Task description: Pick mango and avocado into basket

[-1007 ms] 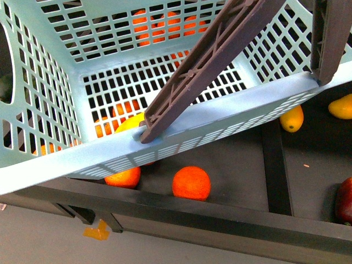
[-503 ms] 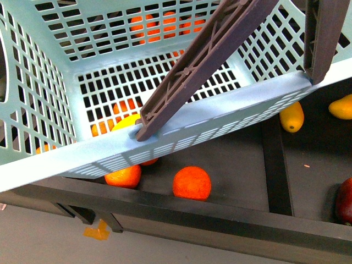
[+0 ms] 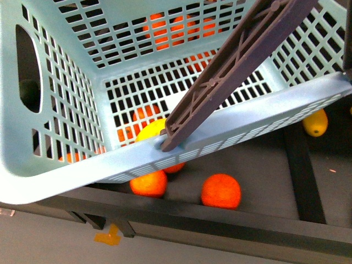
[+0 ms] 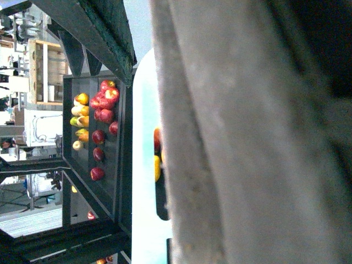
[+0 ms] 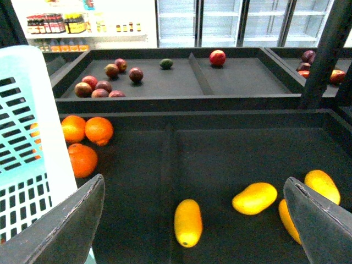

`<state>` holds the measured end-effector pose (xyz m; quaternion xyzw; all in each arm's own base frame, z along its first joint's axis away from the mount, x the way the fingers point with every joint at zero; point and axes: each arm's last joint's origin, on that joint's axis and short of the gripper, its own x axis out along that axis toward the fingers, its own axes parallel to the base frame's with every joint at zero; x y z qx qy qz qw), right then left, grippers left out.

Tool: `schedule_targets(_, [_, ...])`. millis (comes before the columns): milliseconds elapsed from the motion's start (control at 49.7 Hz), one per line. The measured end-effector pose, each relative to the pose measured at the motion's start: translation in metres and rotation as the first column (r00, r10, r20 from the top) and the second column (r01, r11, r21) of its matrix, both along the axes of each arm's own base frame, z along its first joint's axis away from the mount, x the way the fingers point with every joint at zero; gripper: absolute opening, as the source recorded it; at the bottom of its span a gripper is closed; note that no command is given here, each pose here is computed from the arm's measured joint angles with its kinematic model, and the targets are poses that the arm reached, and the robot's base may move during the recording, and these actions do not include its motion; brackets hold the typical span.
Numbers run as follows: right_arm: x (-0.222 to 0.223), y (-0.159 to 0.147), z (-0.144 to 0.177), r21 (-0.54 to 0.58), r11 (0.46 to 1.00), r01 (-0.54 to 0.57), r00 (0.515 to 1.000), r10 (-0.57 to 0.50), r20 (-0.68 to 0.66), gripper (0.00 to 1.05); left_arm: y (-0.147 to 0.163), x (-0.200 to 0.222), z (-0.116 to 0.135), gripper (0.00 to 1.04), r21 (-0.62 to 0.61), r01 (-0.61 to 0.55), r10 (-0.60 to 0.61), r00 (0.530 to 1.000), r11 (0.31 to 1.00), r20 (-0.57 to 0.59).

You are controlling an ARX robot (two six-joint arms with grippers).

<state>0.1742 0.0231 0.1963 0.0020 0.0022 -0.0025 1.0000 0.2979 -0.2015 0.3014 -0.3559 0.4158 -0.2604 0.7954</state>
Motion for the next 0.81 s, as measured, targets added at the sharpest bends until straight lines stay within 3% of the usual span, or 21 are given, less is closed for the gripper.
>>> schedule_targets(806, [-0.0006, 0.0, -0.0005, -0.001, 1.0, -0.003, 1.0, 0.003, 0.0, 0.96, 0.0032, 0.0024, 0.0003, 0.28, 0.011, -0.017, 0.017, 1.0, 1.0, 0.012])
